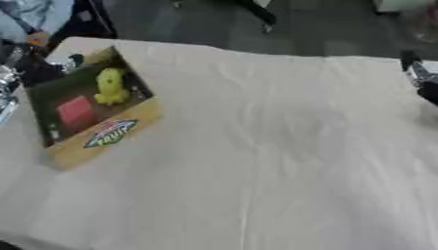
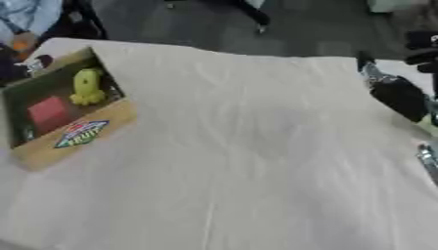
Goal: Pick up the objects with one hand, pass them to the other hand, and then place them into the box on the other side of the table.
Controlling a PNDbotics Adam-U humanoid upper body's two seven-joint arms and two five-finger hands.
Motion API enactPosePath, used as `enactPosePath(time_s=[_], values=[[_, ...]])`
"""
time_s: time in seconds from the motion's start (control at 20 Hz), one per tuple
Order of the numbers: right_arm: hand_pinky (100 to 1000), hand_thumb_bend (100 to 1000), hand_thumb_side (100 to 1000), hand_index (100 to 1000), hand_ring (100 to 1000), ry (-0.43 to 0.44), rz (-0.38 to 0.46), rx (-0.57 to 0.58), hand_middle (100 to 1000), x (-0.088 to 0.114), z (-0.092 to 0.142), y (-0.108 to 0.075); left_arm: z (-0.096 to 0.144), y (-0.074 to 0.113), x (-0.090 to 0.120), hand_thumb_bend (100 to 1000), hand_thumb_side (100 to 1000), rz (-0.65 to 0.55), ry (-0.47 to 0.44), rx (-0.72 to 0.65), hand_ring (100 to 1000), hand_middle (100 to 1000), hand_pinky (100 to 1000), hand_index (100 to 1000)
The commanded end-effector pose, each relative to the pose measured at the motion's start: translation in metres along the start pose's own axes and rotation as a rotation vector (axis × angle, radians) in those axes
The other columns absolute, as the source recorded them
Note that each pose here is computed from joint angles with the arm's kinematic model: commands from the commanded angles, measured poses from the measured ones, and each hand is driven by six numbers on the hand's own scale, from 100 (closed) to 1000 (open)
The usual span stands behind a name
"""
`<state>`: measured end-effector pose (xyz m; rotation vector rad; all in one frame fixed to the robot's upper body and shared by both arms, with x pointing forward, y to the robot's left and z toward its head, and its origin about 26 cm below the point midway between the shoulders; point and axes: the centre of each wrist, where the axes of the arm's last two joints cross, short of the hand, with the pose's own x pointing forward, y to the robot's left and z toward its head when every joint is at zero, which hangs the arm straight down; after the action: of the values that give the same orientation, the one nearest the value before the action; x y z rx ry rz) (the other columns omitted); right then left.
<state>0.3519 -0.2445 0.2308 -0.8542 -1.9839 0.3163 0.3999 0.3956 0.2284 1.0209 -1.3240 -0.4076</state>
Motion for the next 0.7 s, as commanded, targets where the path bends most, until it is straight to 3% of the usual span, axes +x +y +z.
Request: enactPosePath(time_s=[0.05,0.3,0.7], values=[[744,469,450,777,693,-0.027,0.012,-0.040,692,0.005,-0.004,-0.013,0.003,0.023,0.009,460,613,0.033,-0.036,0.078,673,607,548,783],[748,468,448,778,698,-0.021,0.036,-0.083,694,0.003,-0.010,-0.022,0.023,0.029,0.029,364,621,0.163,-0.142,0.132,626,560,504,745],[769,481,454,789,736,0.070,0.100,-0.048,720,-0.005,-0.032,-0.034,0.061,0.025,0.055,338,632,0.338,-0.309,0.128,654,580,496,748]])
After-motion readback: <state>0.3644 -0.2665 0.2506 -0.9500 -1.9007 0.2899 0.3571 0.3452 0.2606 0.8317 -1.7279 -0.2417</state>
